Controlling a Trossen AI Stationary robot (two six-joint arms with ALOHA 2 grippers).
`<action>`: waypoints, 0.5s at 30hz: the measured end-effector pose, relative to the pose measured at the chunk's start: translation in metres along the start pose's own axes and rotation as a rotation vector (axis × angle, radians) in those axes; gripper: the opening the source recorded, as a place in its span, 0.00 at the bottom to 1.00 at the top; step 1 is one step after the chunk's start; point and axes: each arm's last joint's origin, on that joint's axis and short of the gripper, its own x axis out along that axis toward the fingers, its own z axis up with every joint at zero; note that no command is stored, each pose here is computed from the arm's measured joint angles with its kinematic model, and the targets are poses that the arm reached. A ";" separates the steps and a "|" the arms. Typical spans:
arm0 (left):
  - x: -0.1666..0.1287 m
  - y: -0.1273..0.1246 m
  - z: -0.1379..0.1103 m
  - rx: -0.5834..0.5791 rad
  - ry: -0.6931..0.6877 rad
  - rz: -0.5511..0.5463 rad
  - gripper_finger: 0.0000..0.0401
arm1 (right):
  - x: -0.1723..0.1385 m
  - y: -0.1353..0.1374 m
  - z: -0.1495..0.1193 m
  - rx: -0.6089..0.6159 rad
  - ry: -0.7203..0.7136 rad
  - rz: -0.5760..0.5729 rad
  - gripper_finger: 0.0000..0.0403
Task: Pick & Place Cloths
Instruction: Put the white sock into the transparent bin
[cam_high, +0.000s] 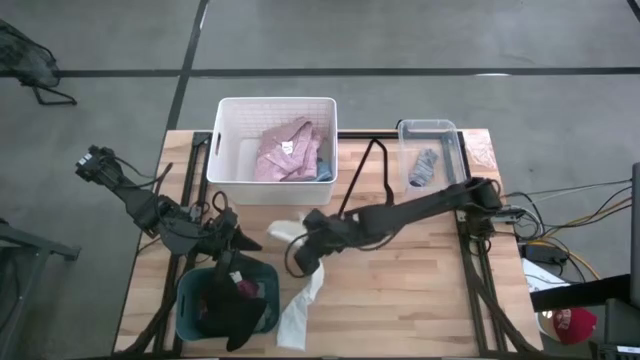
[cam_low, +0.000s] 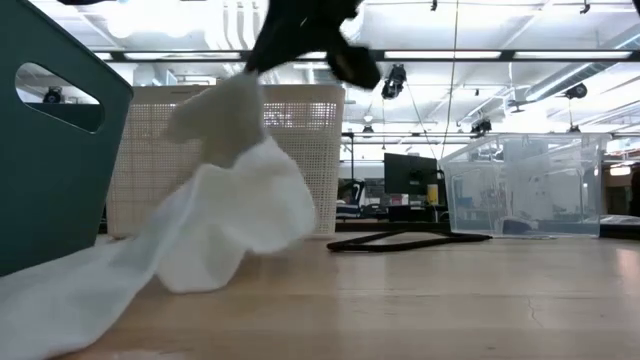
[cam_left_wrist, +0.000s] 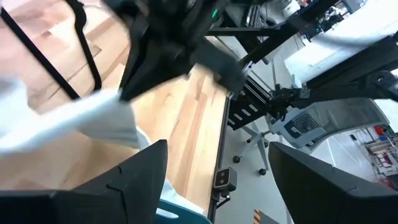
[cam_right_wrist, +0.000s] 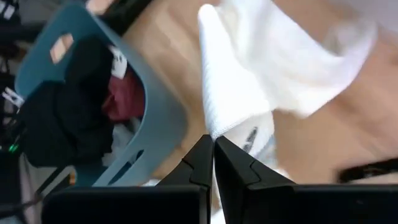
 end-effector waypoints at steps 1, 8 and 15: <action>0.000 0.000 0.000 0.004 -0.004 0.002 0.71 | -0.009 0.000 0.003 -0.003 -0.019 -0.011 0.02; 0.000 0.001 0.001 0.017 -0.020 0.014 0.71 | -0.063 -0.004 0.013 -0.026 -0.104 -0.095 0.02; 0.000 0.001 0.001 0.030 -0.029 0.020 0.71 | -0.103 -0.019 0.012 -0.032 -0.107 -0.241 0.02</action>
